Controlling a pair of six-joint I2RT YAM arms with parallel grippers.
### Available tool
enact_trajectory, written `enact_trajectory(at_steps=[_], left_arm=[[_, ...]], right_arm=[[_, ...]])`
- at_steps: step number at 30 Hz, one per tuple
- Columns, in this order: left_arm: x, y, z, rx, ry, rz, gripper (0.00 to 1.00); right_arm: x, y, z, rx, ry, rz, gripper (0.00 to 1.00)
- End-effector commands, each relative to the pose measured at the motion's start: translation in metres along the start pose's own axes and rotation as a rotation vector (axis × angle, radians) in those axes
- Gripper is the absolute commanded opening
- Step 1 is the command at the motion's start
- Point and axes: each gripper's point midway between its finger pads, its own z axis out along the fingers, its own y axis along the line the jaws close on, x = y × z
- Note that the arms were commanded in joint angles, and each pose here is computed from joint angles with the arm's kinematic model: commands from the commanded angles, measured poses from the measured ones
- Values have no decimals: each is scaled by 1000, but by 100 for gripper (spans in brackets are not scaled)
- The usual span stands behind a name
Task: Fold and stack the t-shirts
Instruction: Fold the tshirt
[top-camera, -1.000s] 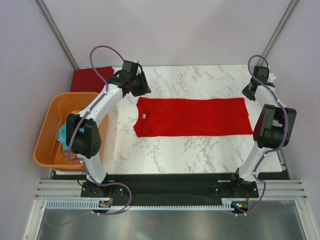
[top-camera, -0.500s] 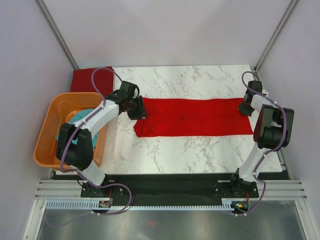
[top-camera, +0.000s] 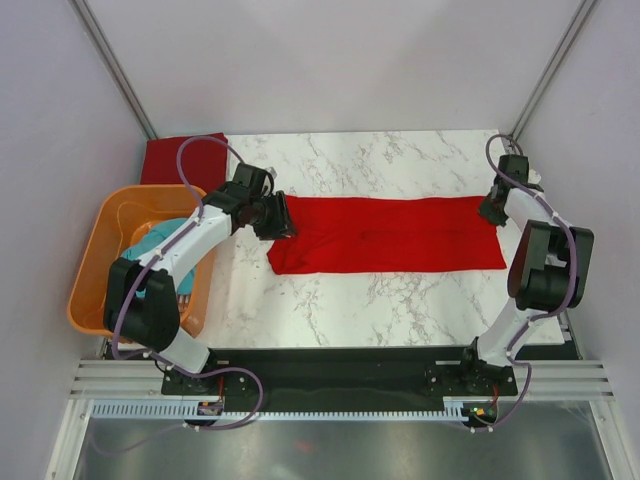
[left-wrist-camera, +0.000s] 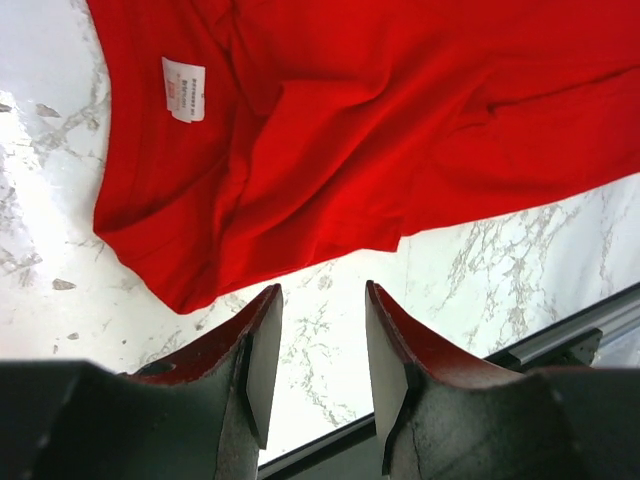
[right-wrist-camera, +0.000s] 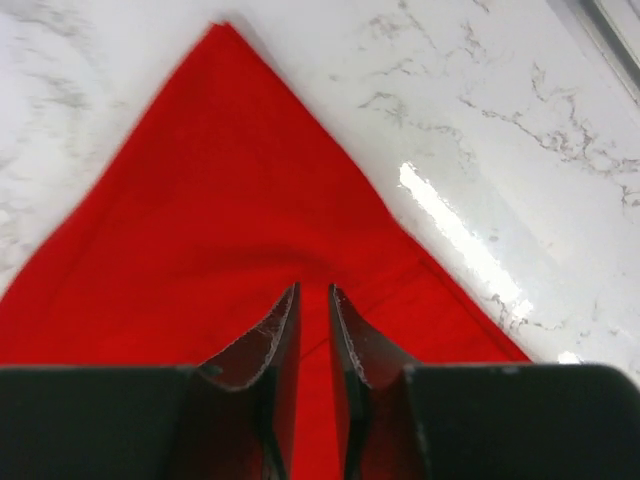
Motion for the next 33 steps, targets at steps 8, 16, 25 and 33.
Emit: enact_trajectory(at_steps=[8, 16, 25, 33], left_arm=[[27, 5, 21, 60, 90, -13, 45], [41, 24, 36, 4, 121, -33, 43], [36, 36, 30, -37, 80, -82, 43], [41, 38, 30, -33, 93, -85, 43]], right_arm=[[98, 148, -103, -432, 21, -106, 39], [224, 212, -150, -603, 180, -211, 40], [300, 223, -176, -575, 294, -135, 41], [327, 228, -174, -534, 300, -105, 41]])
